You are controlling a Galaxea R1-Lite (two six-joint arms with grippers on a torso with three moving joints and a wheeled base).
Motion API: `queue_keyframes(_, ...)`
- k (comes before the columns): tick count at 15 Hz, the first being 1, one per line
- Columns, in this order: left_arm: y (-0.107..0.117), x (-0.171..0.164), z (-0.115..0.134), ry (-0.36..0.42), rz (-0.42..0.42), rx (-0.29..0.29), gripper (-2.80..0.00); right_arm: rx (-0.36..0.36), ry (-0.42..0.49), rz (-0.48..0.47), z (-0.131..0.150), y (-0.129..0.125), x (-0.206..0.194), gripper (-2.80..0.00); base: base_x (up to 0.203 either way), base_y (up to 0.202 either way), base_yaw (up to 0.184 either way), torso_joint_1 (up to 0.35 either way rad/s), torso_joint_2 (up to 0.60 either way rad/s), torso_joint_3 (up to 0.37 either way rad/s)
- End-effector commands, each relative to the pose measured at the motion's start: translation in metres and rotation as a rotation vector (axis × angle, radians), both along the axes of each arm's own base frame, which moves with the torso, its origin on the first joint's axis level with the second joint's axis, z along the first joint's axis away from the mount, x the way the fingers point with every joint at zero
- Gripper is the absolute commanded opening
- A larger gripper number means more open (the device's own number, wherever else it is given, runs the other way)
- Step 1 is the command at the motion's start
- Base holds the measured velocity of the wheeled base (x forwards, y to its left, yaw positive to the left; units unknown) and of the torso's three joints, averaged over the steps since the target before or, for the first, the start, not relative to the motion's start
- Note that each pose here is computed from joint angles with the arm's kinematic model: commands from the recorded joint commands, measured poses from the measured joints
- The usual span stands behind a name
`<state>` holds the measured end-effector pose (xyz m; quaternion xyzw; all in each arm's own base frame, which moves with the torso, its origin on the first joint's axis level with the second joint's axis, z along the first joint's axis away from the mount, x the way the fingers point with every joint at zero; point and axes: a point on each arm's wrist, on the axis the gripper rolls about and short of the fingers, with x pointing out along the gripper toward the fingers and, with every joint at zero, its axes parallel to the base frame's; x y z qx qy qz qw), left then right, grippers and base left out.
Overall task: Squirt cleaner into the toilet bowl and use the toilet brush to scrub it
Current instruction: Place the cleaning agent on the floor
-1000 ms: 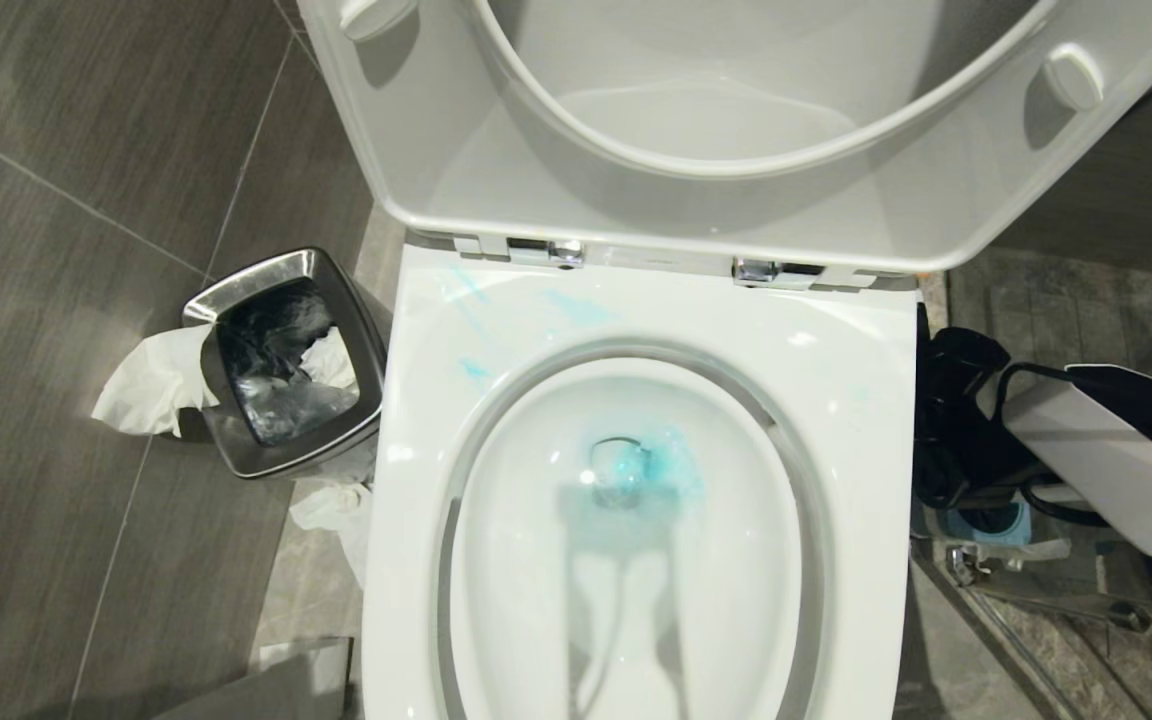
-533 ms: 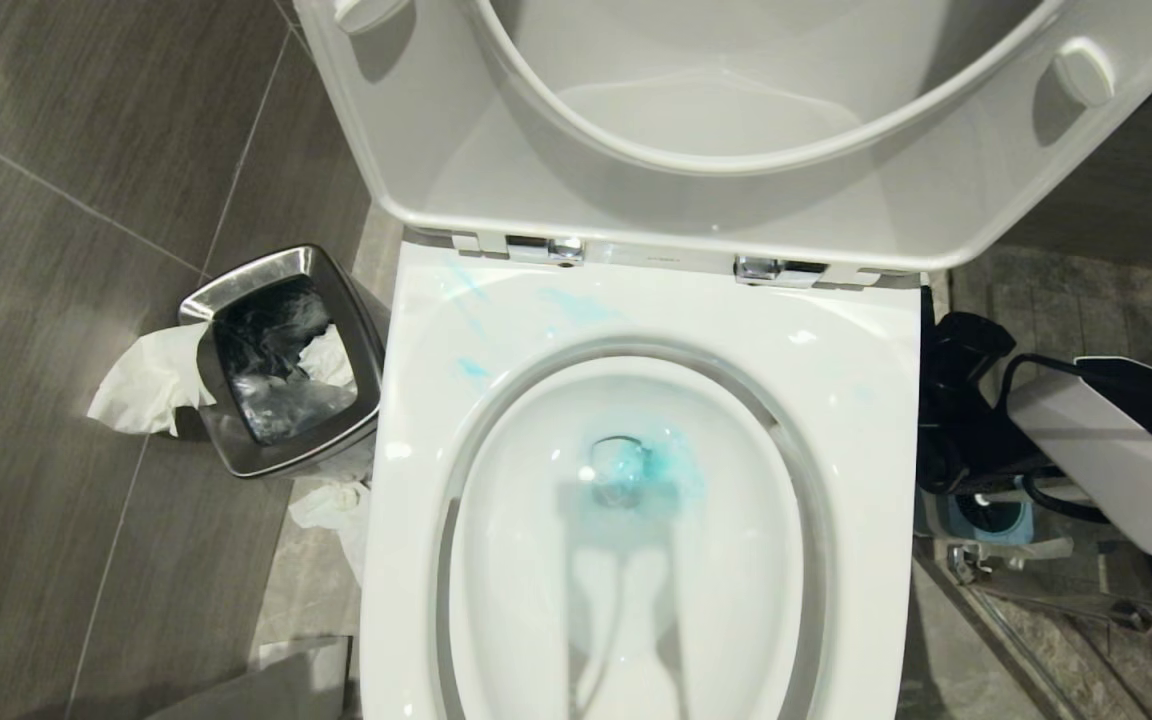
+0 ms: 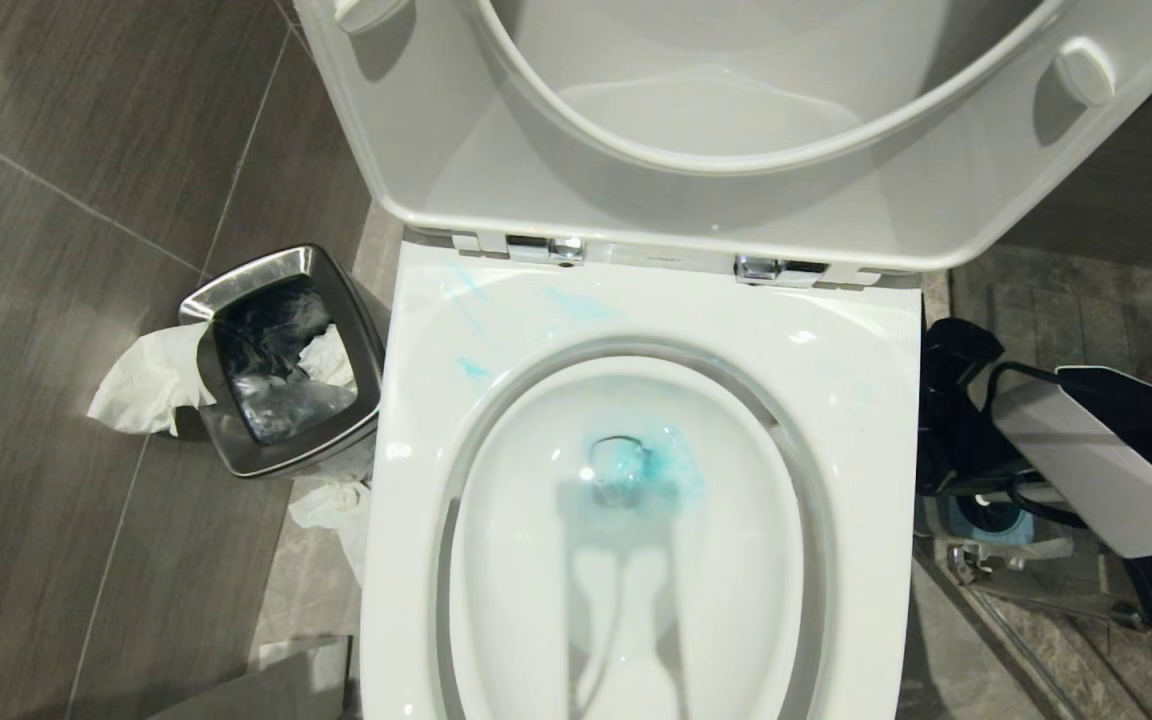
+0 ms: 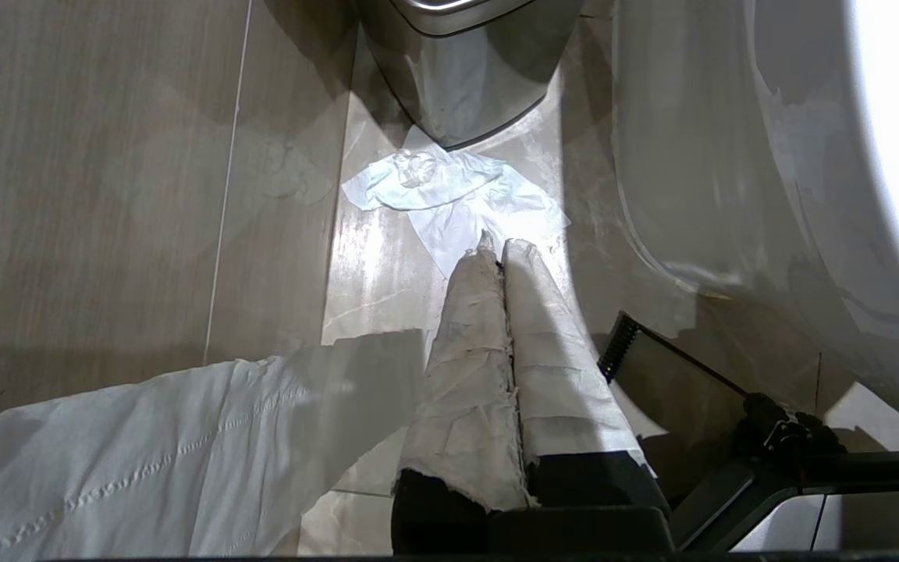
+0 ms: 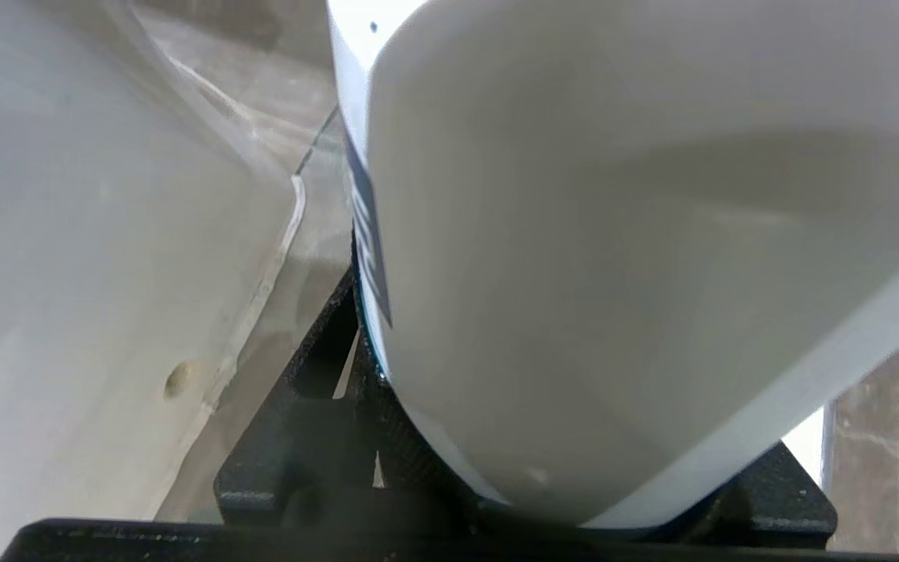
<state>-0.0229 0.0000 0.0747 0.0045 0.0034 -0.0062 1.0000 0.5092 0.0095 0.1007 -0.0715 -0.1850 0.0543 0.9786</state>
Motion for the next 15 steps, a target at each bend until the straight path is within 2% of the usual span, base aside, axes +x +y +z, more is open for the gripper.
queue_keyframes(1, 0.0000, 0.0002, -0.0004, 0.002, 0.000, 0.000, -2.80, -0.002, -0.007, 0.002, -0.0056, 0.0003, 0.0033, -2.80, 0.000, 0.000, 0.000, 0.000, 0.00, 0.000)
queue_keyframes(5, 0.0000, 0.0002, -0.0004, 0.002, 0.000, 0.000, -2.80, -0.001, -0.005, -0.002, -0.0055, 0.0002, 0.0033, -2.80, 0.000, 0.000, 0.000, 0.000, 0.00, 0.000)
queue_keyframes(6, 0.0000, 0.0002, -0.0004, 0.002, 0.000, 0.000, -2.80, -0.001, -0.005, -0.001, -0.0057, 0.0002, 0.0034, 0.00, 0.000, 0.000, 0.000, 0.000, 0.00, 0.000)
queue_keyframes(15, 0.0000, 0.0002, -0.0004, 0.002, 0.000, 0.000, -2.80, -0.001, -0.001, 0.000, 0.0000, 0.0002, 0.0006, 0.00, 0.000, 0.000, 0.000, 0.000, 0.00, 0.000)
